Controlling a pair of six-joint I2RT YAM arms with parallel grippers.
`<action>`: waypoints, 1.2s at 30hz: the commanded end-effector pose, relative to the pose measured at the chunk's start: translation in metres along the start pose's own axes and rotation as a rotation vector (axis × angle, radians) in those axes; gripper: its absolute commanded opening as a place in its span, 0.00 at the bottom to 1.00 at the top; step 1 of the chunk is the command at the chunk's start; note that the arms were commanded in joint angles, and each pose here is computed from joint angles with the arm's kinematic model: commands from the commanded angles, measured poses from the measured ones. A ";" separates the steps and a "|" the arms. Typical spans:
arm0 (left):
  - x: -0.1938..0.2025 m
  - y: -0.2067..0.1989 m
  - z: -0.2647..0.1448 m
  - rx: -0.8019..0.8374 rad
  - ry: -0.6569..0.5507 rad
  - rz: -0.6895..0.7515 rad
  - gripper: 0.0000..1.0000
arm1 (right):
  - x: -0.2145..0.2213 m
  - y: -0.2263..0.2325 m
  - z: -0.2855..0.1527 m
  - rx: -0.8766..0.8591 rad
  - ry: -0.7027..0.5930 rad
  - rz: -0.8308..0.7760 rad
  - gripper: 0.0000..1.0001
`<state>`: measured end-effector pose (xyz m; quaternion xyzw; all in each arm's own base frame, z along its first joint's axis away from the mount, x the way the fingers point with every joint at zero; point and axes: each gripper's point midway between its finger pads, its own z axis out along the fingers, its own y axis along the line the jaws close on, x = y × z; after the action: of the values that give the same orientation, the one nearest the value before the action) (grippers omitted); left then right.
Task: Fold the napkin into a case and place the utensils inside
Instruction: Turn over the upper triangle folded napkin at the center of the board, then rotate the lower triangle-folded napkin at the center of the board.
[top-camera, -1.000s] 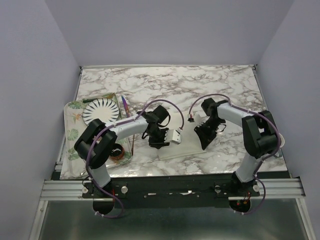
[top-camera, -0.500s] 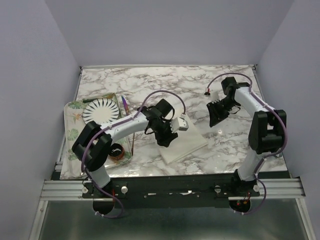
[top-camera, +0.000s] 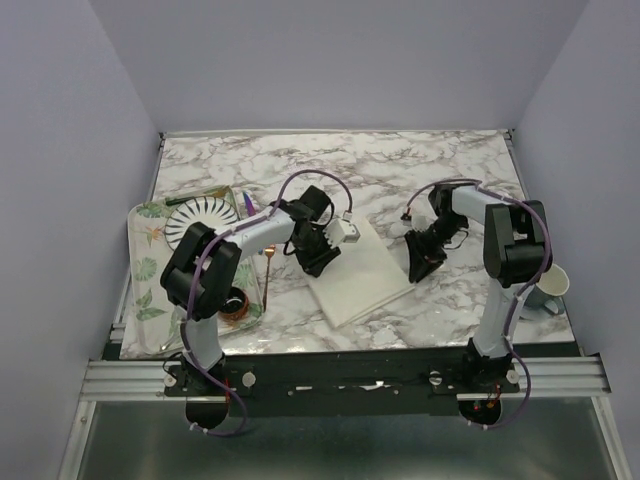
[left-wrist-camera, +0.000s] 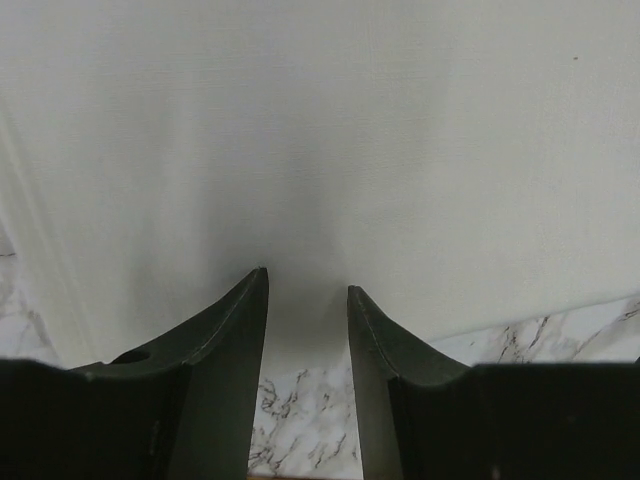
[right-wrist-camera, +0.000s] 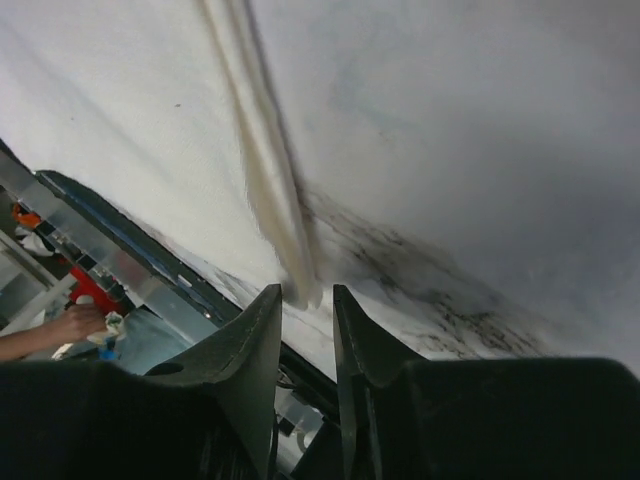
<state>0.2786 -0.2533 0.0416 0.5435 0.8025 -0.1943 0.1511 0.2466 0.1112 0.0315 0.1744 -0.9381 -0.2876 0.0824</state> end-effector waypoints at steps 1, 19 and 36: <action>0.024 -0.026 0.010 0.048 0.089 -0.003 0.47 | -0.021 -0.013 0.005 0.031 -0.006 0.029 0.33; -0.028 -0.034 -0.017 0.033 -0.179 -0.465 0.49 | -0.079 0.005 -0.063 0.077 -0.209 -0.044 0.36; 0.031 -0.029 0.010 -0.074 0.044 -0.209 0.43 | -0.027 0.001 0.007 -0.073 -0.070 0.231 0.47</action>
<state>0.2635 -0.2509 0.0341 0.4077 0.8773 -0.1998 0.1555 0.2415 0.1228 0.0391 0.0697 -0.9386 -0.3193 0.1107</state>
